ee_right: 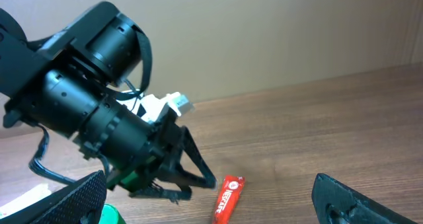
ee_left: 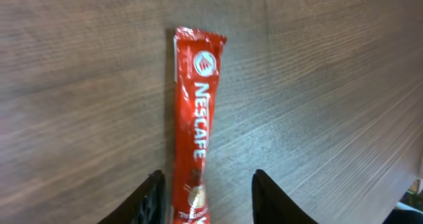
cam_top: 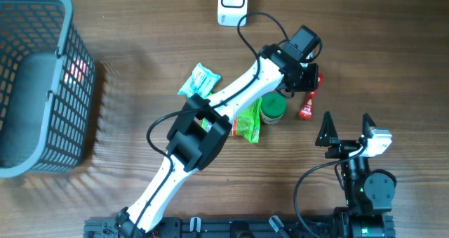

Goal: Scan the item barcode
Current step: 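Place the red Nescafe stick right of the jar and release, then reach the left gripper into the basket and grasp the red-white box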

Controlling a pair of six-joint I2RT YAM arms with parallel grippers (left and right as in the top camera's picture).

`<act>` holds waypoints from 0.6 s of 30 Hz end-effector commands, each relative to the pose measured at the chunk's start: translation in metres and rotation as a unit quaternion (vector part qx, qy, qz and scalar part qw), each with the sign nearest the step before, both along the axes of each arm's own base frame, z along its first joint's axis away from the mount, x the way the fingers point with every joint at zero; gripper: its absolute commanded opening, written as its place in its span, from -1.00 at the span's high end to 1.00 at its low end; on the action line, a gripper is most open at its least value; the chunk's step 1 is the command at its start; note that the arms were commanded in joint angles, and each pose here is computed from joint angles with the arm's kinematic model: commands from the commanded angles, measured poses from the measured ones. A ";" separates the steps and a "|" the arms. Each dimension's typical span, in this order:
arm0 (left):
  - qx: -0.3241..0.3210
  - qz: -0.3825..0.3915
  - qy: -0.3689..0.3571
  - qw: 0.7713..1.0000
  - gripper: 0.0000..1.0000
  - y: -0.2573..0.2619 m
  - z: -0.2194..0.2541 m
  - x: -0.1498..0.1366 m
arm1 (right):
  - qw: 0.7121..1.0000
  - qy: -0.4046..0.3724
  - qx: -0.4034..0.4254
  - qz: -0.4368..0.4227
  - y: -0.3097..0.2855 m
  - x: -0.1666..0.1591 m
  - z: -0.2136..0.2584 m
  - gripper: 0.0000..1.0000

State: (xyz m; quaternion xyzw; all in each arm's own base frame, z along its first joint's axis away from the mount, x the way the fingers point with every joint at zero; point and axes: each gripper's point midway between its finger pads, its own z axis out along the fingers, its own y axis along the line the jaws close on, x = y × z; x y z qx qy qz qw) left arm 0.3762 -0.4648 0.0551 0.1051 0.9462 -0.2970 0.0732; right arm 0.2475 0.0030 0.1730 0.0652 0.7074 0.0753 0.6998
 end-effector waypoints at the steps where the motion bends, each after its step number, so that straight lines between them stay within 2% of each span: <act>1: -0.050 0.026 -0.112 0.992 0.18 0.032 0.111 0.050 | 1.000 -0.004 -0.007 0.000 0.000 0.000 0.002 -0.99; 4: -0.063 0.071 -0.208 0.974 0.17 0.108 0.213 0.084 | 1.000 -0.004 -0.007 0.000 0.000 0.000 0.002 -1.00; 7: 0.008 0.132 -0.269 0.954 0.14 0.206 0.277 0.080 | 1.000 -0.004 -0.007 0.000 0.000 0.000 0.002 -0.99; 8: 0.043 0.173 -0.281 0.943 0.14 0.251 0.301 0.066 | 1.000 -0.004 -0.007 0.000 0.000 0.000 0.002 -1.00; 10: 0.075 0.222 -0.288 0.928 0.16 0.307 0.331 0.037 | 1.000 -0.004 -0.007 0.000 0.000 0.000 0.002 -1.00; 13: 0.108 0.282 -0.283 0.910 0.34 0.378 0.362 -0.023 | 1.000 -0.004 -0.007 0.000 0.000 0.000 0.002 -1.00; 14: 0.128 0.314 -0.283 0.897 0.35 0.403 0.368 -0.037 | 1.000 -0.004 -0.007 0.000 0.000 0.000 0.002 -0.99; 15: 0.150 0.372 -0.282 0.871 0.34 0.438 0.375 -0.052 | 1.000 -0.004 -0.007 0.000 0.000 0.000 0.002 -0.99; 16: 0.167 0.434 -0.285 0.838 0.11 0.473 0.384 -0.064 | 1.000 -0.004 -0.007 0.000 0.000 0.000 0.002 -0.99; 17: 0.173 0.469 -0.287 0.817 -0.31 0.493 0.390 -0.071 | 1.000 -0.004 -0.007 0.000 0.000 0.000 0.002 -1.00; 18: 0.179 0.542 -0.282 0.771 -0.79 0.537 0.397 -0.083 | 1.000 -0.004 -0.007 0.000 0.000 0.000 0.002 -1.00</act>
